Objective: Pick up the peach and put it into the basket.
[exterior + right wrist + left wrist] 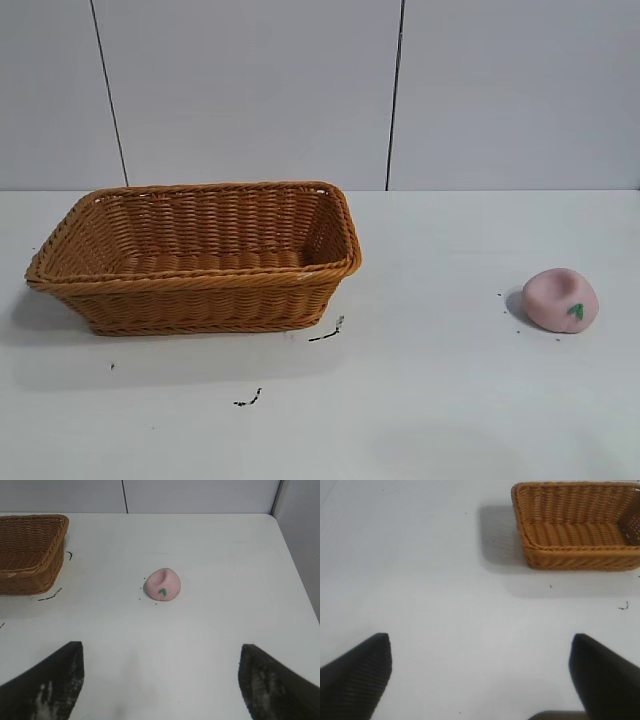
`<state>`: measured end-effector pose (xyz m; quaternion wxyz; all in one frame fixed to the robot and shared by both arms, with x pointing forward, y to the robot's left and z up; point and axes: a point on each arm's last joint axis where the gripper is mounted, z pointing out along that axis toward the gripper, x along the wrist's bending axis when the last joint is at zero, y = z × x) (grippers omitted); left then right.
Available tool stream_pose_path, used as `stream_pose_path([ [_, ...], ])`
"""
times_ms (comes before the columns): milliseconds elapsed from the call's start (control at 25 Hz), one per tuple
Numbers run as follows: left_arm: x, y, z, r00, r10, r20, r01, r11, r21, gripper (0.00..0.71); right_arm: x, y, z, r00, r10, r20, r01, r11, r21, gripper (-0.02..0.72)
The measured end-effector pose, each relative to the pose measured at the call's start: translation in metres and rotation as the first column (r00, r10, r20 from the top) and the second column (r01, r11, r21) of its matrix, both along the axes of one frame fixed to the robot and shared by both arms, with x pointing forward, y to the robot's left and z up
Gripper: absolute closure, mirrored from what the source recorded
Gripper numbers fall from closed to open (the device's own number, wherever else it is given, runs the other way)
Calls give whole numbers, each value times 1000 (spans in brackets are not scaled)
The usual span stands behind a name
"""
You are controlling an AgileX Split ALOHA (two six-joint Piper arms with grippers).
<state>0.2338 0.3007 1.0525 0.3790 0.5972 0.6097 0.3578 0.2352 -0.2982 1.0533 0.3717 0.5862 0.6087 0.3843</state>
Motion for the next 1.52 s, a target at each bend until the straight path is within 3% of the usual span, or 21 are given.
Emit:
stream_pose_path([
  [400,0,0,0,1000,0,0,0,1000,0,17,0,-1,3,1000,-10,-3,10,1000,-3,15],
  [680,0,0,0,1000,0,0,0,1000,0,17,62,-5,47,982,-51,-181,36,996,-85,15],
  [880,0,0,0,1000,0,0,0,1000,0,17,150,-2,56,907,-54,-417,17,996,-91,14],
  [1080,0,0,0,1000,0,0,0,1000,0,17,235,2,36,805,-36,-593,-15,997,-80,8],
  [1280,0,0,0,1000,0,0,0,1000,0,17,307,9,6,726,2,-688,-31,999,-30,8],
  [1520,0,0,0,1000,0,0,0,1000,0,17,374,11,-41,690,4,-724,-32,999,-26,8],
])
